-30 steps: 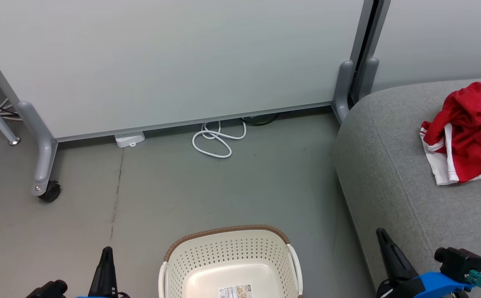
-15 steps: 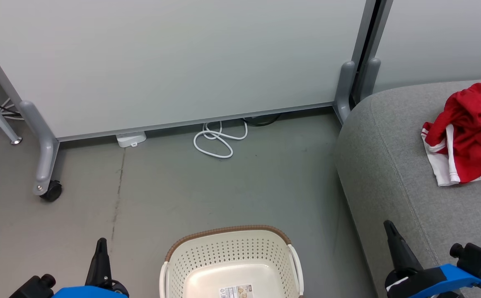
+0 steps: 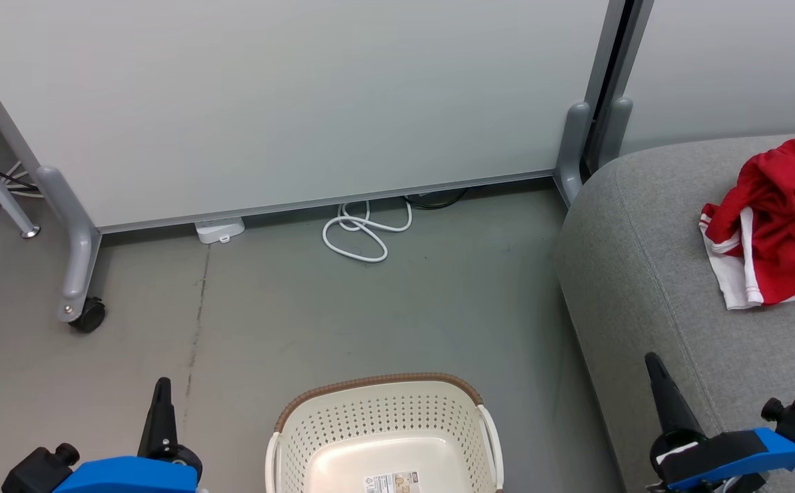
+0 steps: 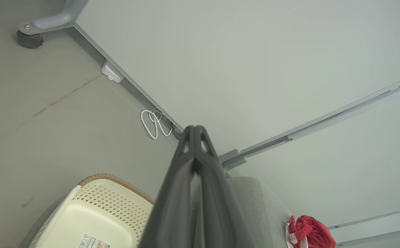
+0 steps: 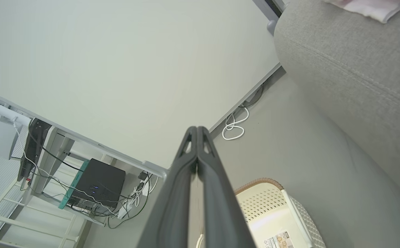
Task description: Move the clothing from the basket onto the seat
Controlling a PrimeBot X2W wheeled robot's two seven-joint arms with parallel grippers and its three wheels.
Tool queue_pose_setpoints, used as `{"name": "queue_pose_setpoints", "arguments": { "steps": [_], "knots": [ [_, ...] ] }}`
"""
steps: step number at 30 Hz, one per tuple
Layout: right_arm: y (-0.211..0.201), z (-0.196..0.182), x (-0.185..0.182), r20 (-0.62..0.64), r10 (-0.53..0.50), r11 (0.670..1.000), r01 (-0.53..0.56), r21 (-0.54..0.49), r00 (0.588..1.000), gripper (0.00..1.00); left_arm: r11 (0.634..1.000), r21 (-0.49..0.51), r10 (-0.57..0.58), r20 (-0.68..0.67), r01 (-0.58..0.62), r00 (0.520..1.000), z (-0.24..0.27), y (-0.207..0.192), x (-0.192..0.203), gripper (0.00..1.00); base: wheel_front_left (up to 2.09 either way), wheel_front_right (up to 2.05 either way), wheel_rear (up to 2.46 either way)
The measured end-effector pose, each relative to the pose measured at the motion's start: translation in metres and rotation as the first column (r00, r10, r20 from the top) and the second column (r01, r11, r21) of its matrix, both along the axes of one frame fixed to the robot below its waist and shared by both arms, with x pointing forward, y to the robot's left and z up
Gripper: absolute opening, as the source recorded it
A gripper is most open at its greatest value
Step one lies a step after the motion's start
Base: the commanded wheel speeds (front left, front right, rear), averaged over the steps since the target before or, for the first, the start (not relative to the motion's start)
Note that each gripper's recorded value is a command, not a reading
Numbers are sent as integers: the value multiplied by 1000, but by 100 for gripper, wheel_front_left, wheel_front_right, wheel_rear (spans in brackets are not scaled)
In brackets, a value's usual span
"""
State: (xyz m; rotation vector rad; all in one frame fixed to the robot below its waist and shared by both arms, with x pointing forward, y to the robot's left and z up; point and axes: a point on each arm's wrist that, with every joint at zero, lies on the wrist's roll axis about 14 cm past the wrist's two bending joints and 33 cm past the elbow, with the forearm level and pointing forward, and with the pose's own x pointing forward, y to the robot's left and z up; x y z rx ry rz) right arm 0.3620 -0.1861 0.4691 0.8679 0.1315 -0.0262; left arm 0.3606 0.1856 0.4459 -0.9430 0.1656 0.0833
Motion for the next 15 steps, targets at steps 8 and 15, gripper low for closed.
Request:
{"name": "queue_pose_setpoints", "arguments": {
  "steps": [8,15],
  "knots": [
    [-2,5,4,10,-20,994,19,106,1000,0,995,-93,21,13,-19,1000,7,3,4,0,0,0,0],
    [-4,7,6,13,-33,983,30,181,999,0,987,-161,33,26,-28,999,13,4,8,0,0,0,0]
  ]
}}
